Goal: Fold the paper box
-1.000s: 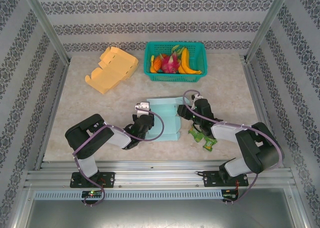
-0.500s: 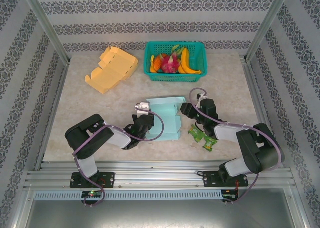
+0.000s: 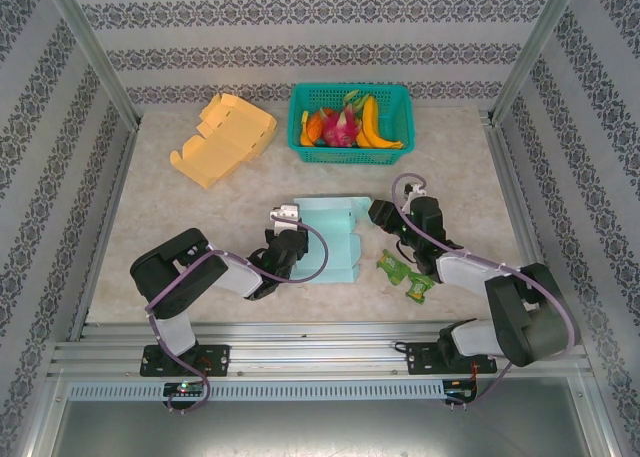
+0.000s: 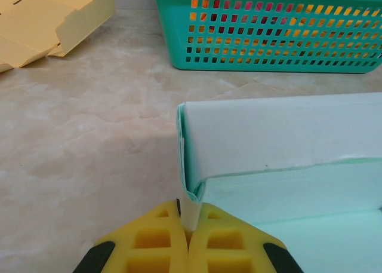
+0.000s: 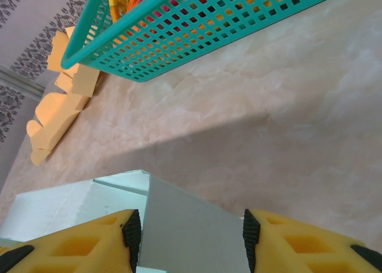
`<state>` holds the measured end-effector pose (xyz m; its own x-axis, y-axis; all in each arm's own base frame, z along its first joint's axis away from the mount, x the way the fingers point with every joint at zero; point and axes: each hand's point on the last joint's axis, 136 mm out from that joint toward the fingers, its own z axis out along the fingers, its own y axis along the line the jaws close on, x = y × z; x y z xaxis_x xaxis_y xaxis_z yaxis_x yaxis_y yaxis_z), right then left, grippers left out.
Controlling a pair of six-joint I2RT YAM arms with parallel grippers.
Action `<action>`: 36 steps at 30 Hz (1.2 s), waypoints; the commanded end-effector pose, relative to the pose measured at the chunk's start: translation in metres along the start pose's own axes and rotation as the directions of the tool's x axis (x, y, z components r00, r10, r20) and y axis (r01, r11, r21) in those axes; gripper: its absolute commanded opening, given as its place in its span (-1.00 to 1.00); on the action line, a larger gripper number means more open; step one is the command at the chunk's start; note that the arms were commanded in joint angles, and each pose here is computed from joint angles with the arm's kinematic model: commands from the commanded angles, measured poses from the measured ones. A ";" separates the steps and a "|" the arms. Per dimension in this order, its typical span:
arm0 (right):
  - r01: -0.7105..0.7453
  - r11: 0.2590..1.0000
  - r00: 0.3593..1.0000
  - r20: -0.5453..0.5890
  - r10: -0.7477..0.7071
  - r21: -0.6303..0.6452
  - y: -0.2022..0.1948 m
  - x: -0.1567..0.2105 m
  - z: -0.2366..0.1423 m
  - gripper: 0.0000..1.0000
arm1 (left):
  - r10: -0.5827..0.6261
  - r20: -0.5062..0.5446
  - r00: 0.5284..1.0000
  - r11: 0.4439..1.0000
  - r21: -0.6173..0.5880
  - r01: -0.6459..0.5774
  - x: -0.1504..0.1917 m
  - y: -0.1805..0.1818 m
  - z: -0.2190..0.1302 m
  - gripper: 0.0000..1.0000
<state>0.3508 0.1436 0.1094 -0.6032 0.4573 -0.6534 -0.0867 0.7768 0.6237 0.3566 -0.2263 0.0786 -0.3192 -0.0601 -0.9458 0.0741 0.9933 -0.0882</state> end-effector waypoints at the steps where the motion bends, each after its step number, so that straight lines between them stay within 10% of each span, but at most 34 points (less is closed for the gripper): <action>1: 0.061 0.998 0.998 -0.021 -0.060 0.030 0.004 0.002 0.003 0.02 | 0.051 -0.068 0.996 0.999 0.017 -0.050 0.020 -0.001 -0.003 -1.00; 17: 0.159 0.987 0.977 -0.144 -0.157 -0.002 0.029 0.047 0.044 0.05 | 0.045 -0.069 0.997 0.999 0.024 -0.043 0.019 -0.002 -0.004 -1.00; 36: 0.185 0.976 0.983 -0.031 -0.183 0.117 -0.016 0.019 -0.013 0.14 | 0.055 -0.070 0.996 0.999 0.006 -0.054 0.018 0.001 -0.004 -1.00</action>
<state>0.3354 0.1471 0.1009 -0.5973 0.3256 -0.7330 -0.1023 0.8755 0.4722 0.3568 -0.2212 0.0783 -0.3167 -0.0540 -0.9470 0.0499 0.9960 -0.0735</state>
